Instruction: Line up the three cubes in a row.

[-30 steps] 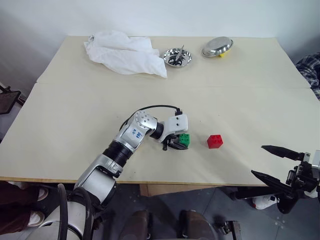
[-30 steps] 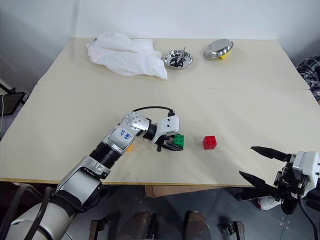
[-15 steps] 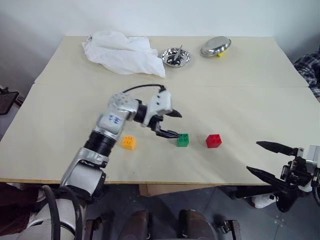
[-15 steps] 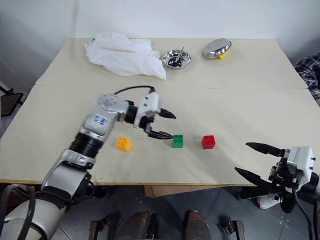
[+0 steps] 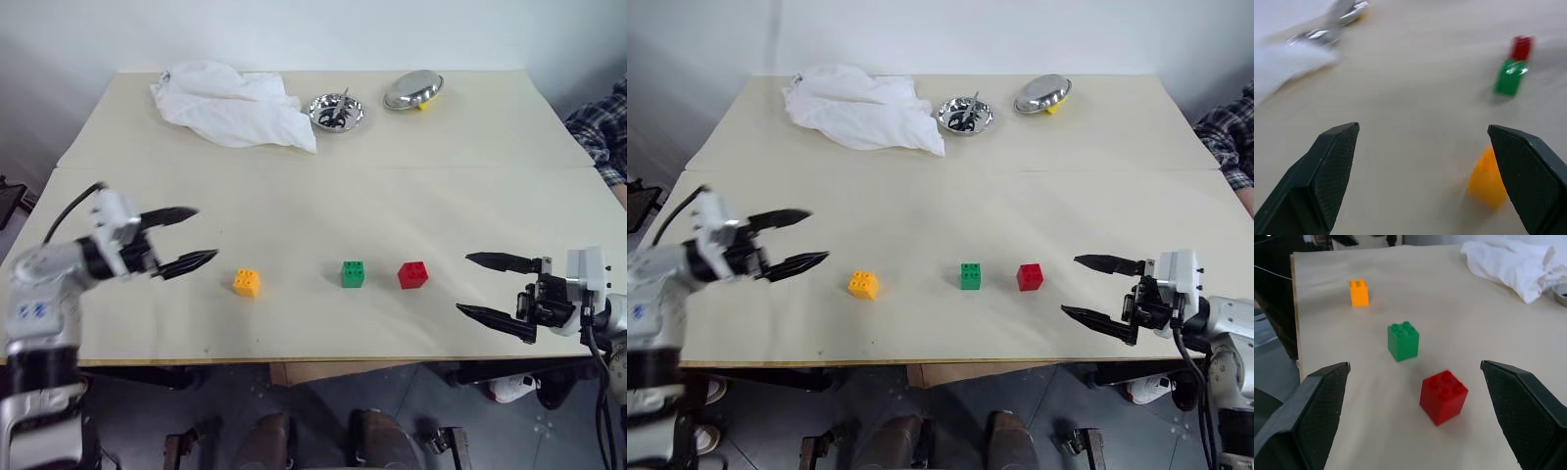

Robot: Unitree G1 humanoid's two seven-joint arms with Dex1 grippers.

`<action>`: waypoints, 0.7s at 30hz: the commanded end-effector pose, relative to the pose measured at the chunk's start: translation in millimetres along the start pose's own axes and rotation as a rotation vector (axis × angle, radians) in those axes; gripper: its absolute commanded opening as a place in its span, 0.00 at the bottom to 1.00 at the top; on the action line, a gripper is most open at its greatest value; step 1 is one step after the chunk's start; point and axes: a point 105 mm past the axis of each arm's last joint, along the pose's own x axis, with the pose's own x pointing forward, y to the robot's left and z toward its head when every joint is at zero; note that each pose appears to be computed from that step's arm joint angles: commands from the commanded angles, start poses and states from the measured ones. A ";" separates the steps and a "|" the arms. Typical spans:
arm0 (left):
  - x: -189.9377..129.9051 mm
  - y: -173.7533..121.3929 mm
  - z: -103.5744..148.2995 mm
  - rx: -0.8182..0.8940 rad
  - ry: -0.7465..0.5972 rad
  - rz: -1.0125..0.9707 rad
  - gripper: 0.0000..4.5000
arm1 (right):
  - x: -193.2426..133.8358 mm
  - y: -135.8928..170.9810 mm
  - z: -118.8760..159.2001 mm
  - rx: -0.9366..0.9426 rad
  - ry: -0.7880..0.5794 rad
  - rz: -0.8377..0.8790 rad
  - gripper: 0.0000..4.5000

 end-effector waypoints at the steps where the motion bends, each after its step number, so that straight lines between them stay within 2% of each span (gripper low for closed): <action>1: -47.8 -10.1 -5.5 -0.004 0.011 0.205 0.99 | 4.5 -1.9 3.2 -0.005 -0.006 0.061 1.00; 6: -90.8 -41.8 -30.8 -0.073 0.113 0.328 0.99 | 10.3 -9.3 4.3 -0.049 0.007 0.111 1.00; 11: -89.4 -65.8 -35.6 -0.086 0.116 0.332 0.99 | 4.8 -12.3 2.8 -0.076 0.032 0.143 1.00; 15: -54.6 -84.3 -34.2 -0.109 0.106 0.279 0.99 | -8.1 -12.0 2.9 -0.082 0.064 0.145 1.00; 21: 11.5 -91.4 -18.9 -0.180 0.039 0.325 0.99 | -37.8 -19.0 -0.7 -0.080 0.154 0.083 1.00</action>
